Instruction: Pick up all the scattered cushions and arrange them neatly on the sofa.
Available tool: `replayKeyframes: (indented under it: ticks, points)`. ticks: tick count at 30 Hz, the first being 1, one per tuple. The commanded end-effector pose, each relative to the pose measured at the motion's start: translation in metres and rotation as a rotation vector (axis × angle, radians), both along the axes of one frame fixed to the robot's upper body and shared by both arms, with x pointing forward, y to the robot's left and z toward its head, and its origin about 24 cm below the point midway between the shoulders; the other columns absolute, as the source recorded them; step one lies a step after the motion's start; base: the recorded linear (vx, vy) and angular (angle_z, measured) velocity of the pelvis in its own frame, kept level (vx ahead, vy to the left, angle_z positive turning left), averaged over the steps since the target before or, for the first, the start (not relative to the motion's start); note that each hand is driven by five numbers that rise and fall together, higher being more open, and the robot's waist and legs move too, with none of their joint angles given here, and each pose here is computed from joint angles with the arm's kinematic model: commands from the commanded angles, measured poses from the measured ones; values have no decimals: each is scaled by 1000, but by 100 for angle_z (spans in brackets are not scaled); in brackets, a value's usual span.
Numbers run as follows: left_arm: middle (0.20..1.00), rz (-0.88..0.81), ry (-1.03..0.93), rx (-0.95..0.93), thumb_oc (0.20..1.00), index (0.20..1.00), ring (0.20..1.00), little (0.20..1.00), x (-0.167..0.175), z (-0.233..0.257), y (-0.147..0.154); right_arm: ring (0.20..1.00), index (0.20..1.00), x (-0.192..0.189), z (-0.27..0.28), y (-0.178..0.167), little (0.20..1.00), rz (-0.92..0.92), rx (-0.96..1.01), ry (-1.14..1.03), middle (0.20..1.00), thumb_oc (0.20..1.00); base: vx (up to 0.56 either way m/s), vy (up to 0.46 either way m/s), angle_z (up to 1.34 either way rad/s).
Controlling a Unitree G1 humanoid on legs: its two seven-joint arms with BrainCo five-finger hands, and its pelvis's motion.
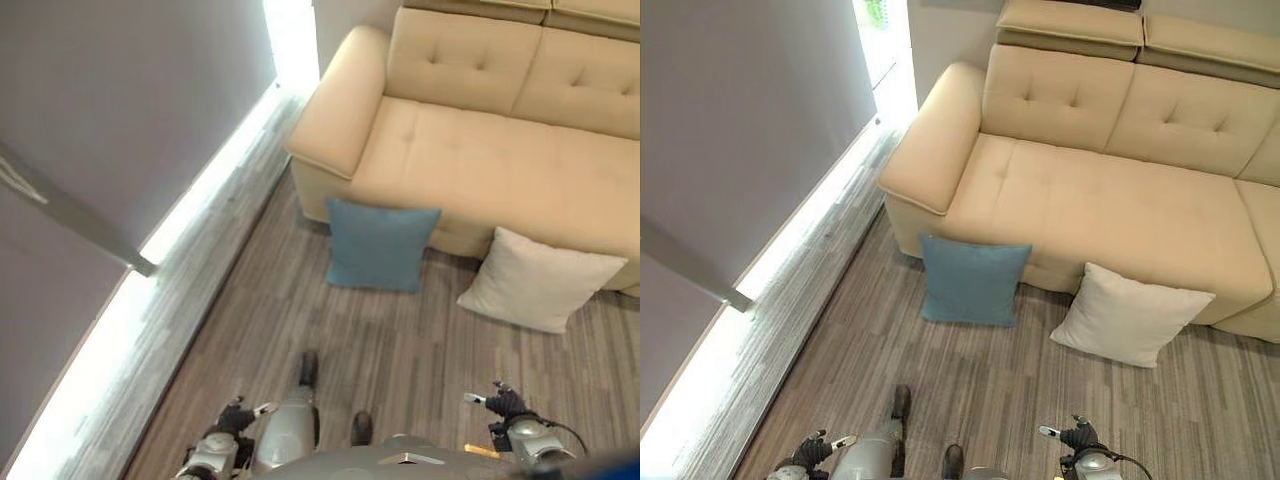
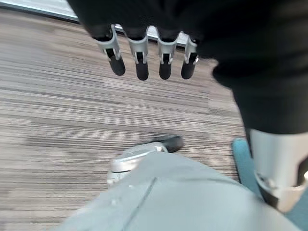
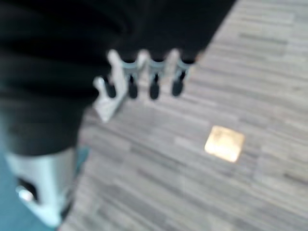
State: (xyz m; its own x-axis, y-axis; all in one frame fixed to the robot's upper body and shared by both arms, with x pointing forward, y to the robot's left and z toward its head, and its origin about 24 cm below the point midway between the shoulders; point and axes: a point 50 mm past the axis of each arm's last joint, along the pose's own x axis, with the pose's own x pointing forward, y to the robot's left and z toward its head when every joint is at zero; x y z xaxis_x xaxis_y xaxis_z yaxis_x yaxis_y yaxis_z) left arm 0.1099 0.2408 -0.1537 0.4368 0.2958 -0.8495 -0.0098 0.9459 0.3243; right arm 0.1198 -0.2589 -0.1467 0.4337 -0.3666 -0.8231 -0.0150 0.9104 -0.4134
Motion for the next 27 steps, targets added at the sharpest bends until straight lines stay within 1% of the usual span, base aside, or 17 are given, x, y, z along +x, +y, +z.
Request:
replayKeyframes:
  ticks: [1, 3, 4, 7, 10, 16, 27]
  points:
    - [1000, -9, 40, 19, 1000, 1000, 1000, 1000, -9, -1, 7, 1000, 1000, -3, 5, -12, 1000, 4, -28, -29, 1000, 1000, 458, 287, -118]
    - [1000, -8, 21, 32, 1000, 1000, 1000, 1000, -2, 2, 12, 1000, 1000, 8, 8, -8, 1000, 26, -23, -57, 1000, 1000, 306, 243, -80]
    - [1000, -13, 8, 37, 1000, 1000, 1000, 1000, 1, 4, 13, 1000, 1000, 15, 10, -7, 1000, 28, -19, -88, 1000, 1000, 201, 123, -3]
    - [1000, -35, -8, 40, 1000, 1000, 1000, 1000, 8, 5, 12, 1000, 1000, 21, 14, -11, 1000, 34, -36, -103, 1000, 1000, 260, -76, 35]
    - [1000, -44, 0, 35, 1000, 1000, 1000, 1000, 3, 3, 9, 1000, 1000, 16, 13, -16, 1000, 33, -56, -81, 1000, 1000, 140, -152, 51]
    - [1000, -51, 48, 30, 1000, 1000, 1000, 1000, -8, -1, 8, 1000, 1000, 8, 12, -18, 1000, 20, -57, -65, 1000, 1000, 42, -100, -14]
    - [1000, -54, 72, 21, 1000, 1000, 1000, 1000, -13, -3, 5, 1000, 1000, 0, 6, -12, 1000, 7, -33, -42, 1000, 1000, -33, 2, -8]
